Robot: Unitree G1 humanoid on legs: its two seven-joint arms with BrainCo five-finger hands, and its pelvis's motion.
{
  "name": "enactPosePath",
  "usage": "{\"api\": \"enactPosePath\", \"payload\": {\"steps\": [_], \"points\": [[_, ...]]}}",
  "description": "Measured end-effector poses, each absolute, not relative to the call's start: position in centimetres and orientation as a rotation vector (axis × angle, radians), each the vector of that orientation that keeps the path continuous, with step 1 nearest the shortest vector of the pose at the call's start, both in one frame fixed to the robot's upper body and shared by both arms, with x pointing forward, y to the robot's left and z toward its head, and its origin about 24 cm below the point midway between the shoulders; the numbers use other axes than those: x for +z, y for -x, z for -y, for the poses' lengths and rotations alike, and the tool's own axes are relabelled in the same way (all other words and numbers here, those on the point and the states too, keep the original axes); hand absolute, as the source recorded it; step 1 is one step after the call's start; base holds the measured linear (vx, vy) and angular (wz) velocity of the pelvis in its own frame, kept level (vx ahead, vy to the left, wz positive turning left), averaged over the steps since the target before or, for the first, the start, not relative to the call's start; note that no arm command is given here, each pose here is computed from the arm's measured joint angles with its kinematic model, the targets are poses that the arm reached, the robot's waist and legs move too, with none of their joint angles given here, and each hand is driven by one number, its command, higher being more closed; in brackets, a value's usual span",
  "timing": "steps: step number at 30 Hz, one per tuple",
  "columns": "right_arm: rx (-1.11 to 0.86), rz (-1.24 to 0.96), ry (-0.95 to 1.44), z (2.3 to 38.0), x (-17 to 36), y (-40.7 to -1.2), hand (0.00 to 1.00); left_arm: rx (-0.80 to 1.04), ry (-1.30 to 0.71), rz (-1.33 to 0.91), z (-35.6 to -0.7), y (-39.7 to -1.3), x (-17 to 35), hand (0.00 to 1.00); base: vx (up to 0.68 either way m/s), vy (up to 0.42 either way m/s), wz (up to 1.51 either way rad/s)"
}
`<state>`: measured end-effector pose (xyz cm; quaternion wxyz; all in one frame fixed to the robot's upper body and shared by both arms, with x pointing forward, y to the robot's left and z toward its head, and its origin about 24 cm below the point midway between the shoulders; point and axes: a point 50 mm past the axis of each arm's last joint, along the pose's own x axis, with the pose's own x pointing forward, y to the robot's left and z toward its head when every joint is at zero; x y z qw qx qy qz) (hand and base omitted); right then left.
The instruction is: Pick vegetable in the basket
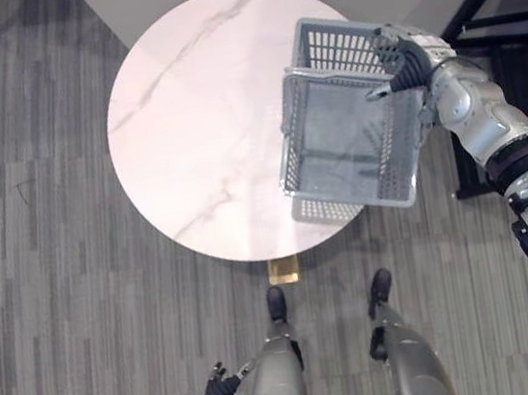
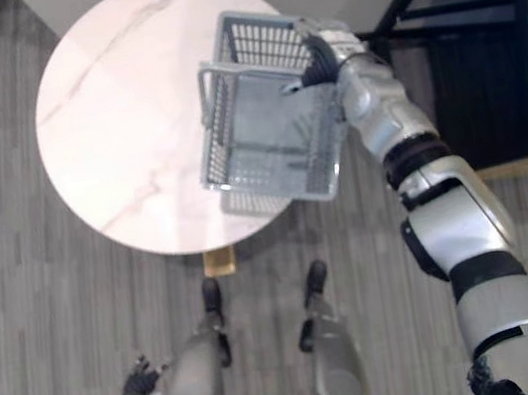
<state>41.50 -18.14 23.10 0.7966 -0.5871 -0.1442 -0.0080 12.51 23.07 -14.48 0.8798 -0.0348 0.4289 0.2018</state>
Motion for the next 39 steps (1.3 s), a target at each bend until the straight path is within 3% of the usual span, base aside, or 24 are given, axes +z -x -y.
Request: {"api": "enactPosePath", "payload": {"steps": [23, 39], "points": [[0.091, 0.292, 1.273, 16.1, 21.2, -41.4, 0.0, 0.425, 0.068, -0.89, -23.3, -12.7, -14.4, 0.0, 0.0, 0.001, 0.01], [0.003, 0.21, 1.204, 18.5, 20.5, -41.7, 0.0, 0.42, 0.061, -0.877, -23.3, -13.2, -14.2, 0.0, 0.01, 0.003, 0.07]]}}
